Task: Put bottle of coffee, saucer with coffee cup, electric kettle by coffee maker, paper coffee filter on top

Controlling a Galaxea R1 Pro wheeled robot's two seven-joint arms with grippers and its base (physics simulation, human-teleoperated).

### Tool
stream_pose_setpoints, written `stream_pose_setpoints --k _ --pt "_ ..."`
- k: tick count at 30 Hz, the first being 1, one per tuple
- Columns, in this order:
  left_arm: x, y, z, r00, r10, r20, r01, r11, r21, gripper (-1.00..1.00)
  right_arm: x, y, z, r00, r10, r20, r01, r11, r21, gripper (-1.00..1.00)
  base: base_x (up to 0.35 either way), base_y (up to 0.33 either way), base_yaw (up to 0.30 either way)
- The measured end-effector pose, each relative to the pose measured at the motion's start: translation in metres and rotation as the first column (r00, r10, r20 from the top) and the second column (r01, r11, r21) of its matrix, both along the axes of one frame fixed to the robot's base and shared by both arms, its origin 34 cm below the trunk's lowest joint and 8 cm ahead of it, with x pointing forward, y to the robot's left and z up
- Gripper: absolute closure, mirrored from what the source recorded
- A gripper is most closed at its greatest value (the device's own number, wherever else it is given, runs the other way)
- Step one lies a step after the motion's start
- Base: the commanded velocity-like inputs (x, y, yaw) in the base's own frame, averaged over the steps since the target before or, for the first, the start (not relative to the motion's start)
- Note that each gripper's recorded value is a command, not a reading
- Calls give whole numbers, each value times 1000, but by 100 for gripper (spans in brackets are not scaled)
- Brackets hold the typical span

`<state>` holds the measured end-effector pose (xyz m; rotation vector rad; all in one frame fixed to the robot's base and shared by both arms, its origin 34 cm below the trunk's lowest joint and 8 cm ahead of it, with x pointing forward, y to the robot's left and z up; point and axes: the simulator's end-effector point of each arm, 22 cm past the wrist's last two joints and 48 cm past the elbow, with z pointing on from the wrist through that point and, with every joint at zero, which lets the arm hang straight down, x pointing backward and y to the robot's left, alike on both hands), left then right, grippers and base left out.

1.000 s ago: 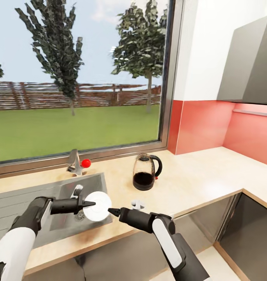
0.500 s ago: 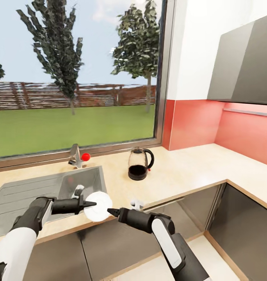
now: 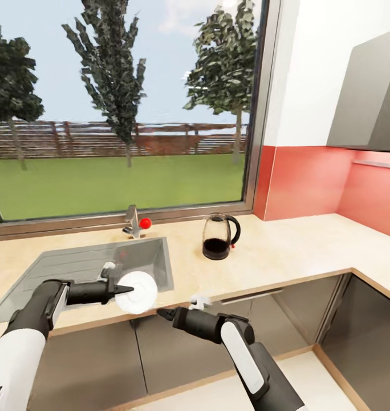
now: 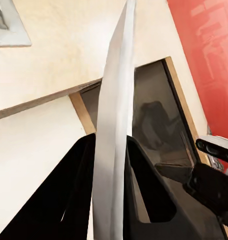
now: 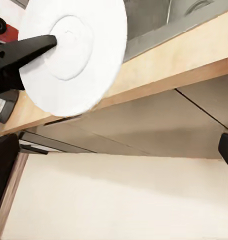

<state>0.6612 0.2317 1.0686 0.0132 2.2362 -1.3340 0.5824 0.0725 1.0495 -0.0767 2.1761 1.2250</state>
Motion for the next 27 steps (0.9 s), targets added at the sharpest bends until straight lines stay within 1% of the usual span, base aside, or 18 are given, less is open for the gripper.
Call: stream_pose_setpoints --k 2,5,7,8,12,14,15,16,17,18,20,21,22,23,25,26,27 --pt "2 7 4 1000 8 5 -8 1000 5 100 -2 0 -12 1000 2 -25 -2 1000 -12 -100 0 0 276" --pt "5 13 8 1000 15 10 -15 1000 10 100 -9 -2 -39 996 3 -85 -6 999 -38 -100 0 0 264" --pt "6 17 10 1000 20 12 -20 1000 12 100 -16 -4 -63 991 3 -137 -11 998 -61 -100 0 0 225" --pt "6 18 10 1000 22 13 -22 1000 12 100 -18 -5 -69 989 3 -151 -13 998 -66 -100 0 0 191" --pt "7 23 13 999 36 18 -36 999 1 100 -36 -11 -115 968 -3 -251 -26 994 -110 -100 0 0 102" --pt "8 24 14 999 39 19 -39 999 -3 100 -50 -16 -143 954 -1 -300 -47 987 -155 -100 0 0 27" --pt "8 24 15 999 41 20 -40 999 -4 100 -59 -20 -159 947 3 -322 -69 979 -192 -100 0 0 13" --pt "8 24 15 999 41 20 -41 999 -5 100 -70 -25 -178 939 8 -344 -95 967 -235 -100 0 0 11" --pt "8 24 15 999 41 20 -41 999 -5 100 -77 -29 -188 934 10 -358 -109 960 -258 -100 0 0 6" --pt "8 25 15 999 42 20 -42 999 -5 100 -95 -41 -216 919 12 -395 -152 934 -323 -100 0 0 4" --pt "8 25 15 999 42 20 -42 999 -6 100 -127 -64 -257 886 1 -465 -211 892 -401 -100 0 0 2" --pt "8 24 15 999 41 20 -41 999 -7 100 -143 -80 -277 867 -13 -498 -238 867 -438 -100 0 0 0" --pt "7 24 14 999 40 18 -40 999 -8 100 -166 -123 -314 853 -63 -518 -257 813 -523 -100 0 0 0" --pt "7 24 13 999 40 17 -40 999 -9 100 -179 -141 -329 841 -87 -534 -266 793 -548 -100 0 0 0" --pt "6 23 13 999 39 17 -39 999 -11 100 -193 -183 -355 854 -140 -502 -242 747 -619 -100 0 0 0" --pt "6 23 13 999 38 17 -38 999 -12 100 -205 -211 -370 860 -171 -481 -226 717 -659 -100 0 0 0" --pt "6 22 14 999 36 17 -36 999 -13 100 -214 -227 -378 859 -193 -475 -219 701 -679 -100 0 0 0"
